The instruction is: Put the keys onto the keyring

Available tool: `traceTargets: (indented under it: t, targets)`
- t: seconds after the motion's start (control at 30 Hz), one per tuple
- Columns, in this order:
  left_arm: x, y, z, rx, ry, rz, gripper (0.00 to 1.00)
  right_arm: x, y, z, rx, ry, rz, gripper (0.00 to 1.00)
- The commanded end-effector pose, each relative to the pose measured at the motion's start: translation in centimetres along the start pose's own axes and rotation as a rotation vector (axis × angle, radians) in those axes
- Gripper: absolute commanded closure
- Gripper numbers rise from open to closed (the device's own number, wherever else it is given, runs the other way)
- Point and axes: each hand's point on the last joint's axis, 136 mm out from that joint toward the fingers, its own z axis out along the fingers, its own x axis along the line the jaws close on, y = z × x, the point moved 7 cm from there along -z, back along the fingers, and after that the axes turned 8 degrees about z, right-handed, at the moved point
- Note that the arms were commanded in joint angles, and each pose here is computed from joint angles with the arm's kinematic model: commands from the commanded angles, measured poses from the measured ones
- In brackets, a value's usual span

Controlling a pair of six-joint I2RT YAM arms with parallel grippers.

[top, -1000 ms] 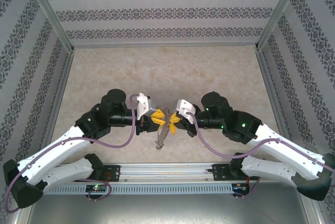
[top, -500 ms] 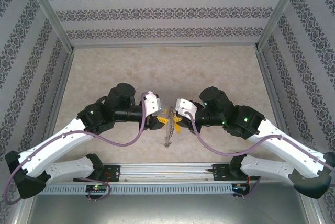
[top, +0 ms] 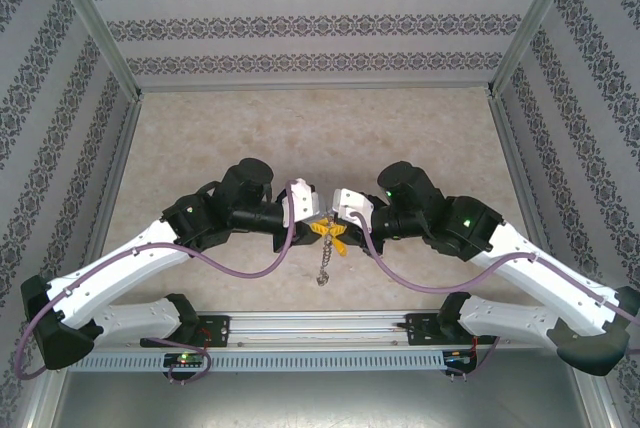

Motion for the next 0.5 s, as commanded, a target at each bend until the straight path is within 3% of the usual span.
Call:
traceTargets:
  t: [0.0, 0.03, 0.3, 0.47]
  targets:
    - [-0.3, 1.0, -0.2, -0.019, -0.016, 0.029, 0.93, 0.2, 1.6, -0.9, -0.062, 0.021, -0.042, 1.0]
    - [-0.4, 1.0, -0.1, -0.018, -0.02, 0.028, 1.0, 0.2, 1.5, -0.8, -0.059, 0.019, -0.041, 1.0]
    - [-0.6, 1.5, -0.8, -0.098, 0.0, 0.023, 1.0, 0.3, 1.0, -0.6, -0.08, 0.016, -0.032, 1.0]
    - [-0.7, 2.1, -1.0, -0.173, 0.0, 0.015, 1.0, 0.6, 0.5, -0.6, -0.142, 0.029, -0.016, 0.91]
